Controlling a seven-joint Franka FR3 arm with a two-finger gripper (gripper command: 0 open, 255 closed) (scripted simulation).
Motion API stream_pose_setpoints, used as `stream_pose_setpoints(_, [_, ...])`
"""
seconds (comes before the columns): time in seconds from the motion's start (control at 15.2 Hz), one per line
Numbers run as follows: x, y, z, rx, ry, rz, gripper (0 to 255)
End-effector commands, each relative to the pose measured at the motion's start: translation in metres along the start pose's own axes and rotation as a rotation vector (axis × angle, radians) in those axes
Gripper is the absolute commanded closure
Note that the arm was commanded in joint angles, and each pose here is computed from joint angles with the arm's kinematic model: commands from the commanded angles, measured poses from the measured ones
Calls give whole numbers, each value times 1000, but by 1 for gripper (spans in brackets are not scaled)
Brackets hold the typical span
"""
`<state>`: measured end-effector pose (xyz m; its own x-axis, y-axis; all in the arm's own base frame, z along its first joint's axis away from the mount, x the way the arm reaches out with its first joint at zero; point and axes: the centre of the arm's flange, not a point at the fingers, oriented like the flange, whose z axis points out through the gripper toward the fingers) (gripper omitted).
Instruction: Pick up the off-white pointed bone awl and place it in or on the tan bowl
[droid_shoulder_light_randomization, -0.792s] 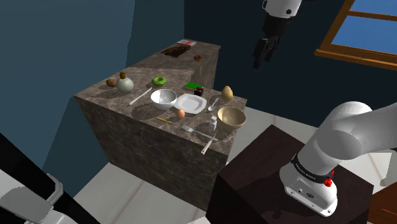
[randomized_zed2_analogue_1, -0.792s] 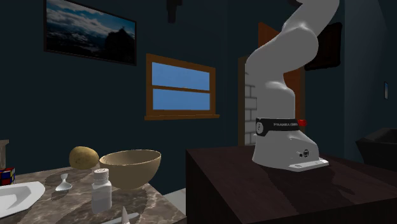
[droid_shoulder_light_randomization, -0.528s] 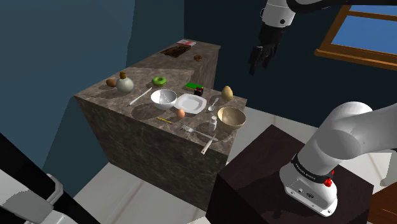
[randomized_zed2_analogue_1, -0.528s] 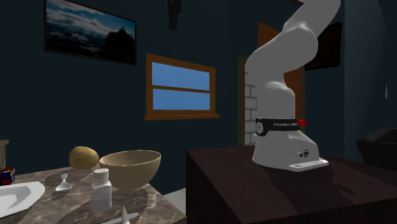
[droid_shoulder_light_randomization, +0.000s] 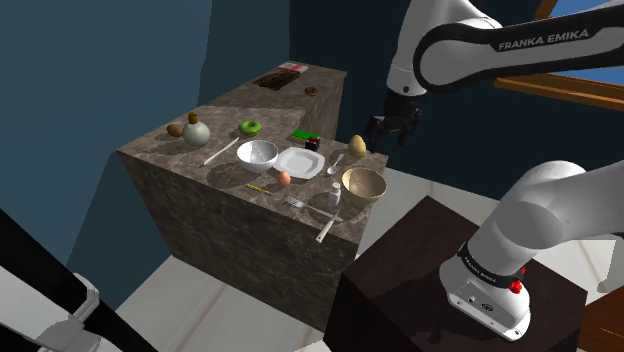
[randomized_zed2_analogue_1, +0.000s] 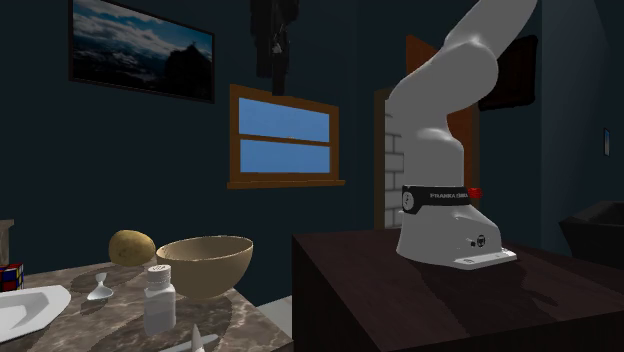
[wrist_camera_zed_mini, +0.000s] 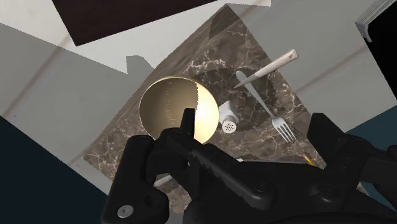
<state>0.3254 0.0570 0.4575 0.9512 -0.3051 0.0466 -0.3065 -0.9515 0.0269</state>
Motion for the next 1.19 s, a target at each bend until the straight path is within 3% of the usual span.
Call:
stream_pose_setpoints(0.0, [0, -10, 26, -1, 4, 85, 0])
stream_pose_setpoints(1.12, [30, -82, 237, -25, 15, 755, 0])
